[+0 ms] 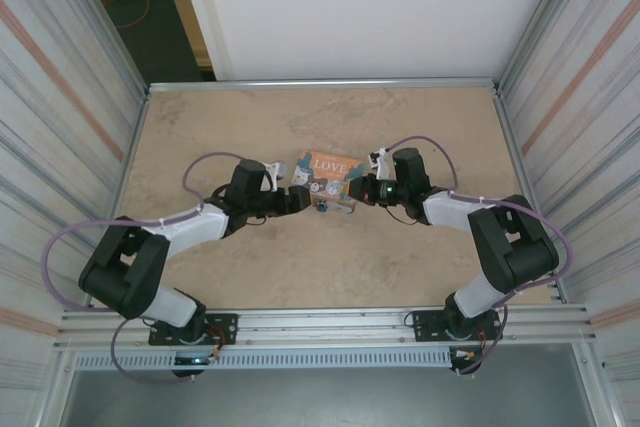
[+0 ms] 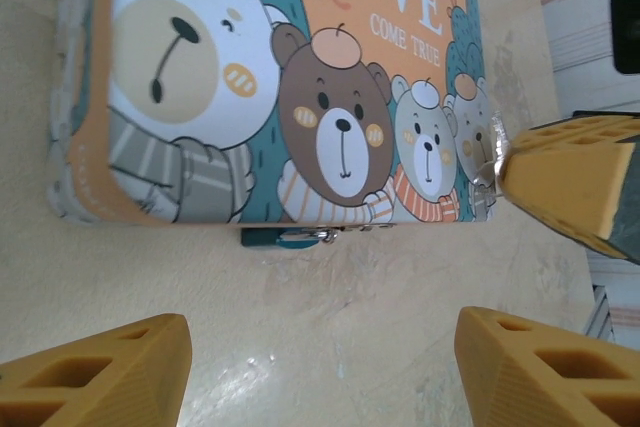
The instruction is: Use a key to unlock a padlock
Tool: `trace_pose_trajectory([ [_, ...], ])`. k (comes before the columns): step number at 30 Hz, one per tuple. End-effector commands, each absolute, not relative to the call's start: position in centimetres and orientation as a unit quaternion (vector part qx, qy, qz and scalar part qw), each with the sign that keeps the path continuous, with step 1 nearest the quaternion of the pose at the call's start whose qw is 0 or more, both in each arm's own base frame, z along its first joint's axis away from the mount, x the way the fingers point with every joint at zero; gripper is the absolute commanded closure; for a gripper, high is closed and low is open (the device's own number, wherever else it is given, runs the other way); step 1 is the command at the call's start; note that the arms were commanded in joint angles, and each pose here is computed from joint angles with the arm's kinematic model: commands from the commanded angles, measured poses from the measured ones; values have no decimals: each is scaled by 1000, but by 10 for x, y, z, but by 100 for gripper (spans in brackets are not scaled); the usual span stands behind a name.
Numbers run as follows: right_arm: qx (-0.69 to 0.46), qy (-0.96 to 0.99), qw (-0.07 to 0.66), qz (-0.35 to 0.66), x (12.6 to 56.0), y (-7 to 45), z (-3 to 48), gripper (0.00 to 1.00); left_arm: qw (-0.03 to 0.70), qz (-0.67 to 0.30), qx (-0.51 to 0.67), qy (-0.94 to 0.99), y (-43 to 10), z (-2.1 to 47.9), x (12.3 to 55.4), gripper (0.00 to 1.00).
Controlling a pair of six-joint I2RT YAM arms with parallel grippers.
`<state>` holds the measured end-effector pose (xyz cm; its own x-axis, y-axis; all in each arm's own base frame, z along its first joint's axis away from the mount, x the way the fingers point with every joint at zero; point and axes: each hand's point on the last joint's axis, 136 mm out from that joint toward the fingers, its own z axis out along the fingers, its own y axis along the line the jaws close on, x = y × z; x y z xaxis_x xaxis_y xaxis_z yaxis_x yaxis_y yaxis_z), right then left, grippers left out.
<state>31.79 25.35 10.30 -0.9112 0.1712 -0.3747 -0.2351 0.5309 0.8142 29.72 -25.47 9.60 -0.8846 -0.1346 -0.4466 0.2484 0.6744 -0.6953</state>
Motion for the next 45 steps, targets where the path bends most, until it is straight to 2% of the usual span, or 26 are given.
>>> trace_pose_trajectory([
  [1,-24,844,208,494,321,257,105,100,262,-435,48,860,-269,118,312,30],
  [21,-37,861,179,474,304,268,84,100,265,-420,52,866,-271,104,350,29],
  [36,-55,843,225,486,313,279,138,100,278,-392,59,875,-250,104,315,29],
  [45,-47,836,237,493,333,290,136,100,278,-384,84,877,-253,92,299,29],
])
